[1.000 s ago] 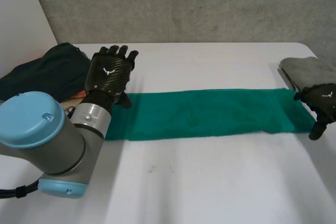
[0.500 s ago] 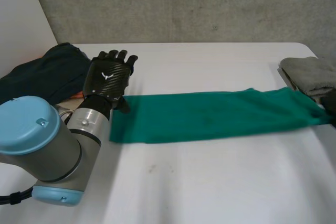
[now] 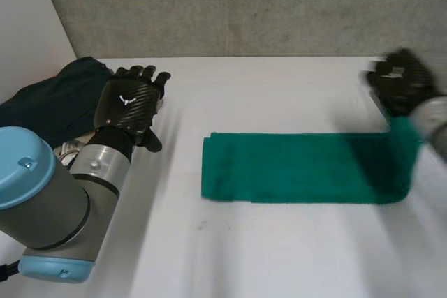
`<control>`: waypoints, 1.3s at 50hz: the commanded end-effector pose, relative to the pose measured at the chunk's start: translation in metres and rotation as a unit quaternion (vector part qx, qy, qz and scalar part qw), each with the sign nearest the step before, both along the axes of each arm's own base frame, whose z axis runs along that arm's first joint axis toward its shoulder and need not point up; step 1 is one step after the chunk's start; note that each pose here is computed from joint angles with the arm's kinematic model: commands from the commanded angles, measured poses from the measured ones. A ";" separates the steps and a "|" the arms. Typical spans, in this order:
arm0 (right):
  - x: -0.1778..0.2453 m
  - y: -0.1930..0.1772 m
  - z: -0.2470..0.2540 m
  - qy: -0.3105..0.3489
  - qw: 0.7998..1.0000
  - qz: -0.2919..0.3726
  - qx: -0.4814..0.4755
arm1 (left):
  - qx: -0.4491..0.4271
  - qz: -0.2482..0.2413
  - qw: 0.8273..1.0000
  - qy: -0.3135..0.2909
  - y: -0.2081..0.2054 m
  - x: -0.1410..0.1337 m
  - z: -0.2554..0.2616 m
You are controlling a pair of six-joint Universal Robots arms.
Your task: Fold the laundry.
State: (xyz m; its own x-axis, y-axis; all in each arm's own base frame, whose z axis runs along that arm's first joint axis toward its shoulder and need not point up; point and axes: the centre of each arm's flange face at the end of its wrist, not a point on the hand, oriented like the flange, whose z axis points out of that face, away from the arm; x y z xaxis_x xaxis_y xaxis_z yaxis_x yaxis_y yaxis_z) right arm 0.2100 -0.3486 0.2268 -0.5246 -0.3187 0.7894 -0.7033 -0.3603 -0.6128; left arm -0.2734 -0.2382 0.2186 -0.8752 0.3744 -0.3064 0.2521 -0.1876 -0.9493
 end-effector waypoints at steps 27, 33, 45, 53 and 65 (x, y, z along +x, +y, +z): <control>0.055 0.079 -0.044 -0.214 0.941 0.038 0.258 | -0.013 -0.059 0.998 0.002 0.000 -0.055 -0.008; 0.014 0.071 -0.075 -0.166 0.942 -0.030 0.290 | -0.008 -0.074 0.997 -0.001 0.007 -0.064 -0.015; -0.018 0.047 -0.096 -0.056 0.964 -0.096 0.242 | -0.001 -0.078 0.997 -0.006 0.015 -0.062 -0.015; 0.030 0.063 -0.049 -0.011 0.990 -0.035 0.135 | -0.012 -0.060 0.998 0.000 0.015 -0.045 0.000; 0.147 0.180 -0.078 0.064 0.956 0.281 0.055 | -0.013 0.010 1.000 0.005 0.008 -0.015 0.008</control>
State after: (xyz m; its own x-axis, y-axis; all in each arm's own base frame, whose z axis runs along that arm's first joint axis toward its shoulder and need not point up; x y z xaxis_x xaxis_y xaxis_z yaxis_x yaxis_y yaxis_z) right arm 0.3192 -0.2259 0.1766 -0.3431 -0.5302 0.7754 -0.6476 -0.4644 -0.6041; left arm -0.3021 -0.2263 0.2239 -0.8496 0.4239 -0.3137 0.2337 -0.2305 -0.9446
